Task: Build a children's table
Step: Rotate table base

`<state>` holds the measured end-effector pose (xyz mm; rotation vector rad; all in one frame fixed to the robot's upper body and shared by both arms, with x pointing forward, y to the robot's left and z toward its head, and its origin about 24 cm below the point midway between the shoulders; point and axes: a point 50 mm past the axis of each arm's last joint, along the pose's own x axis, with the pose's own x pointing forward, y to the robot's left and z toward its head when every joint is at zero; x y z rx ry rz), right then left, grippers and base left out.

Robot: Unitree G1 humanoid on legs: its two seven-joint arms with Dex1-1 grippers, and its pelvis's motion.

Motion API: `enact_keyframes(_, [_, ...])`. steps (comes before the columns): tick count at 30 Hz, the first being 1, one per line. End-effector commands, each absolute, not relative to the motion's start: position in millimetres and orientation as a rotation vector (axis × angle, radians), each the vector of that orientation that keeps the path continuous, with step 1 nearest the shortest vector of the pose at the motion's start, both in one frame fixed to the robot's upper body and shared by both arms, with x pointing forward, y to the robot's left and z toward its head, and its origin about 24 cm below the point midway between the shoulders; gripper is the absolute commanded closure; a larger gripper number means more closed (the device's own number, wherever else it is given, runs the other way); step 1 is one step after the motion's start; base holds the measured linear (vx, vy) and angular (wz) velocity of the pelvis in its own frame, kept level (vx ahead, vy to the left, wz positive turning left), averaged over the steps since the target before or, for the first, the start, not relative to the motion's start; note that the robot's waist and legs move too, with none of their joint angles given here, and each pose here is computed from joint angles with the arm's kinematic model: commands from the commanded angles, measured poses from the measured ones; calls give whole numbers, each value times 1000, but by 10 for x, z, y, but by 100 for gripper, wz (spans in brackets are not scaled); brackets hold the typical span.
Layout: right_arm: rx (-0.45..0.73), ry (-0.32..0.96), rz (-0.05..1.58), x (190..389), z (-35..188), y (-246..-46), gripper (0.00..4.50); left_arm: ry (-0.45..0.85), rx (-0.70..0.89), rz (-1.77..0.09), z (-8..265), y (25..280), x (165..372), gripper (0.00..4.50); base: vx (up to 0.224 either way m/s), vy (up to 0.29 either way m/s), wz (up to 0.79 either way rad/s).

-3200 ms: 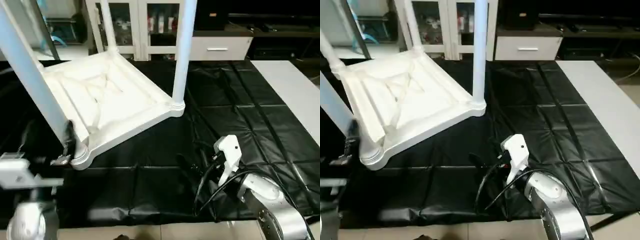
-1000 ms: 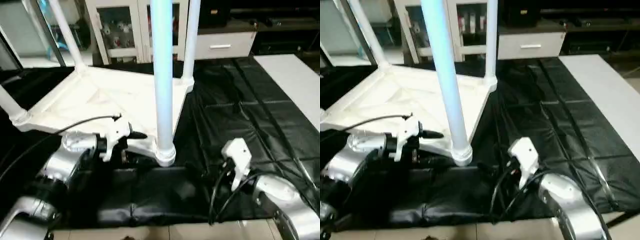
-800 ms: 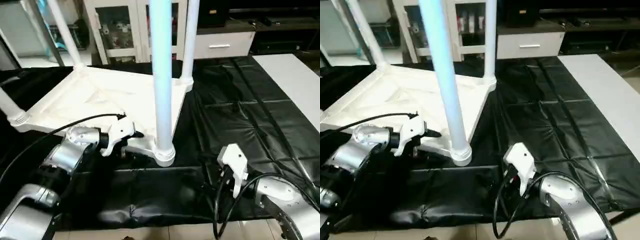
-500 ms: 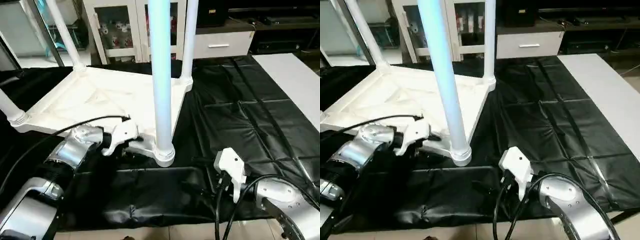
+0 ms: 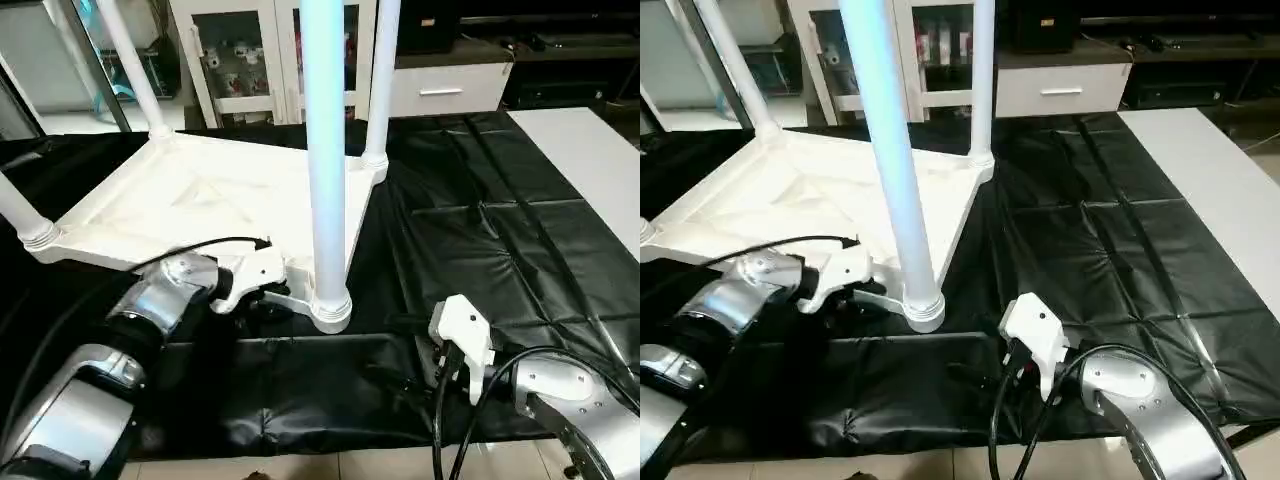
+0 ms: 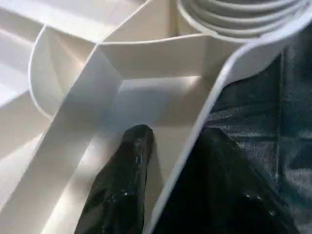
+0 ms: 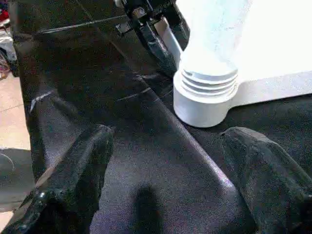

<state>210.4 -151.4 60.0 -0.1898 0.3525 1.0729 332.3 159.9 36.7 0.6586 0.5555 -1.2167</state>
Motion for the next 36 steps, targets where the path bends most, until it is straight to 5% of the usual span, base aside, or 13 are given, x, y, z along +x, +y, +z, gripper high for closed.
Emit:
enact_keyframes(1, [-206, 339, 1086, 2107, 645, -1486, 58, 657, 603, -1131, 243, 1672, 3294, 302, 0, 0, 0])
enact_keyframes(13, [-220, 342, 1016, 2178, 633, -1534, 58, 811, 365, -879, 145, 1518, 3155, 344, 0, 0, 0])
enact_keyframes(24, [-232, 346, 999, 2228, 629, -1548, 58, 626, 335, -987, 217, 1138, 2935, 376, 0, 0, 0])
enact_keyframes(26, [-236, 347, 998, 2234, 630, -1561, 58, 538, 357, -1011, 289, 1101, 2951, 323, 0, 0, 0])
enact_keyframes(31, [-239, 352, 1011, 2235, 632, -1582, 58, 408, 330, -1085, 435, 1093, 2993, 272, 0, 0, 0])
enact_keyframes(36, [-242, 356, 1028, 2236, 635, -1596, 58, 387, 369, -1103, 474, 1214, 3067, 264, 0, 0, 0])
